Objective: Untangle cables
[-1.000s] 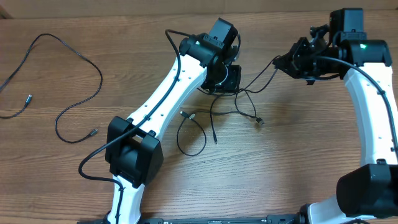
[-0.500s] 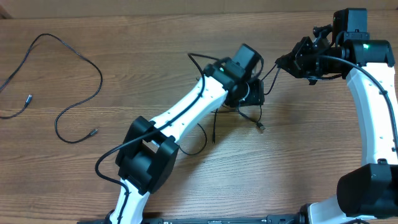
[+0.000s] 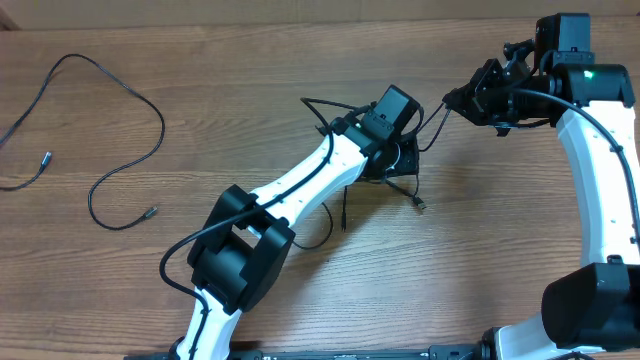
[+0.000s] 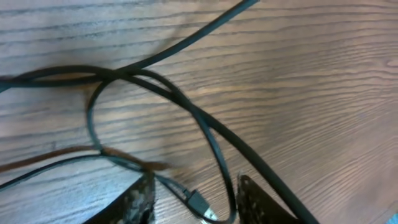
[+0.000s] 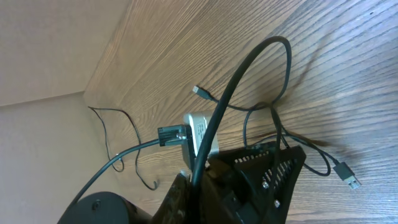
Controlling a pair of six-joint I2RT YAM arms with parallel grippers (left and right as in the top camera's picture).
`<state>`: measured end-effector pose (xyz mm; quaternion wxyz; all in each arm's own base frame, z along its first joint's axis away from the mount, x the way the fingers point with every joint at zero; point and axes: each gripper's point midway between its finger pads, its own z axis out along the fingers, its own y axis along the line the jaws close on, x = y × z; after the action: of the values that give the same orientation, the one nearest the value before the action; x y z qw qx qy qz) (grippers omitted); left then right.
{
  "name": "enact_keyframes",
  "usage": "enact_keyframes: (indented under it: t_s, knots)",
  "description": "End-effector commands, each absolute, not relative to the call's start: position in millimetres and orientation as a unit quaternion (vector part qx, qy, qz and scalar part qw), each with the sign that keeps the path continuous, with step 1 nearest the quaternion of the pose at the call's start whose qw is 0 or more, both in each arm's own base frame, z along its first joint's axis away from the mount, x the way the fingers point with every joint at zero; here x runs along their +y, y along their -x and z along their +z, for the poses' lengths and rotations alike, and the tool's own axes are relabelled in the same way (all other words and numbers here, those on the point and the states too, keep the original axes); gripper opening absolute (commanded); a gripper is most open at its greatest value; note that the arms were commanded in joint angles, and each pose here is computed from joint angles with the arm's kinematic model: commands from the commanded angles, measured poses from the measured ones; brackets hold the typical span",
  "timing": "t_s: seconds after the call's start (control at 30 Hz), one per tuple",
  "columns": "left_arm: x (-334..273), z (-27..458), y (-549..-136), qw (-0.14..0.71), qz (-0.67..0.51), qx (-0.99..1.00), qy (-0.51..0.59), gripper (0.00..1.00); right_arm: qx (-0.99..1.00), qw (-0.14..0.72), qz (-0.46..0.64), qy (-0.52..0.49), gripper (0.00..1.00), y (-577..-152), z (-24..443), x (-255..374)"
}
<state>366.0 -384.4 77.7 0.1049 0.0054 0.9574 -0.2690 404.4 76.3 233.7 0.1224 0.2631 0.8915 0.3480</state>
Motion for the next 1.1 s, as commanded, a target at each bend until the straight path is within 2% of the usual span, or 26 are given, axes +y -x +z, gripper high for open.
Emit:
enact_keyframes:
  t_s: [0.0,0.2,0.37,0.4,0.47,0.57,0.83,1.07]
  knots:
    - [-387.8,65.6,-360.9,0.109,-0.261,0.959,-0.005,0.4,0.887,0.147,0.357,-0.253,0.04,-406.0,253.3,75.7]
    - [-379.6,60.4,-372.0,0.139,-0.232,0.961,0.051,0.39,0.888,0.148,0.356,-0.251,0.04,-406.0,253.3,75.7]
    - [-388.6,55.0,-373.7,0.148,-0.238,0.959,0.047,0.35,0.889,0.149,0.356,-0.247,0.04,-406.0,253.4,75.9]
    - [-389.3,51.8,-372.6,0.145,-0.236,0.96,0.046,0.29,0.89,0.151,0.355,-0.243,0.04,-405.9,253.3,75.8]
    - [-388.4,48.4,-371.7,0.143,-0.232,0.961,0.045,0.06,0.891,0.15,0.354,-0.242,0.04,-405.3,252.9,75.7]
    - [-381.4,53.9,-378.2,0.15,-0.23,0.961,0.041,0.04,0.891,0.151,0.352,-0.243,0.04,-405.3,252.3,74.9]
    - [-305.0,157.4,-422.4,0.231,-0.251,0.939,0.035,0.04,0.899,0.154,0.301,-0.279,0.04,-402.7,239.7,47.6]
    - [-226.8,272.9,-426.9,0.336,-0.273,0.901,0.029,0.04,0.914,0.157,0.233,-0.293,0.04,-396.3,226.1,26.5]
